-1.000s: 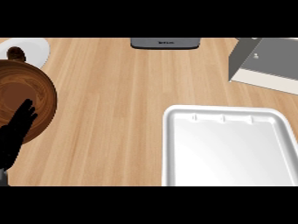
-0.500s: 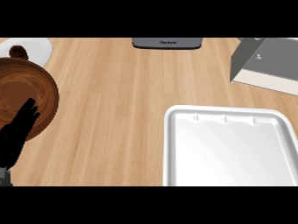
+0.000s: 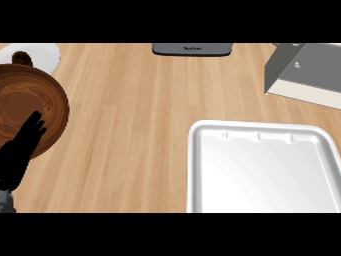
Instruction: Pick the pear from the tray and place it in the tiered shelf
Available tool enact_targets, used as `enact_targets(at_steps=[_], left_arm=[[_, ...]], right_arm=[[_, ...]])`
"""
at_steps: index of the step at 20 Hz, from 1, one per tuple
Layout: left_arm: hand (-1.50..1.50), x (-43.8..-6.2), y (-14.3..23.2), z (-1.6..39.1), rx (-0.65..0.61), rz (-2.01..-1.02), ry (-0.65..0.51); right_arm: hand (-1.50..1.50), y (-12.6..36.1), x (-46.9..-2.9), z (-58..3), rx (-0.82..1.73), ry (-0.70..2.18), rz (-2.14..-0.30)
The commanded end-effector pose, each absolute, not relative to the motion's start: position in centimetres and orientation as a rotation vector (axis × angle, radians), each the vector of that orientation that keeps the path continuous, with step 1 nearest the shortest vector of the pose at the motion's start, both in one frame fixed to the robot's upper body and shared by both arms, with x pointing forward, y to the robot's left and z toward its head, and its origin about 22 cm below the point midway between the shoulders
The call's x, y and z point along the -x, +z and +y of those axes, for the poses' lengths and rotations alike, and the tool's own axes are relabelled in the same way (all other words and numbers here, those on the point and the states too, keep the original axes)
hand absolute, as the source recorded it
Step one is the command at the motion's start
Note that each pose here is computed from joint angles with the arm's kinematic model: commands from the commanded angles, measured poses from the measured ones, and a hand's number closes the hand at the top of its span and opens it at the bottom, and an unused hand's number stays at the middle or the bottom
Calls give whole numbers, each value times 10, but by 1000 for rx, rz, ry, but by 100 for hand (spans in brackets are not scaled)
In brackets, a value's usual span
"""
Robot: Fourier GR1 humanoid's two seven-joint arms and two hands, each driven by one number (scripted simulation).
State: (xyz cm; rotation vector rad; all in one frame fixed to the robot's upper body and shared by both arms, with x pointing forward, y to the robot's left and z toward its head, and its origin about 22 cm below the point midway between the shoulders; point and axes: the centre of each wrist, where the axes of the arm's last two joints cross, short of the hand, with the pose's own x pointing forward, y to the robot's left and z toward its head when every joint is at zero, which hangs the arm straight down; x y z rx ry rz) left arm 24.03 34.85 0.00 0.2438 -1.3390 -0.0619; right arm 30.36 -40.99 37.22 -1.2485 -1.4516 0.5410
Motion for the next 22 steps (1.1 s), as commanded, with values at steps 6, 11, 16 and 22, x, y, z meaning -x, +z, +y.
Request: enact_targets(at_steps=[6,11,16,22], left_arm=[[0,-225,-2,343,-238,-1332,-71],[0,-236,-10,340,-248,-1338,-58],[0,-236,10,356,-237,-1342,-83],[0,-231,-13,348,-242,-1331,-46]], right_arm=[[150,354,-347,-431,1166,458,-1455],[150,306,-367,-448,1190,325,-1381],[-150,294,-369,-470,1243,461,-1284],[-150,282,-385,-462,1199,418,-1397]])
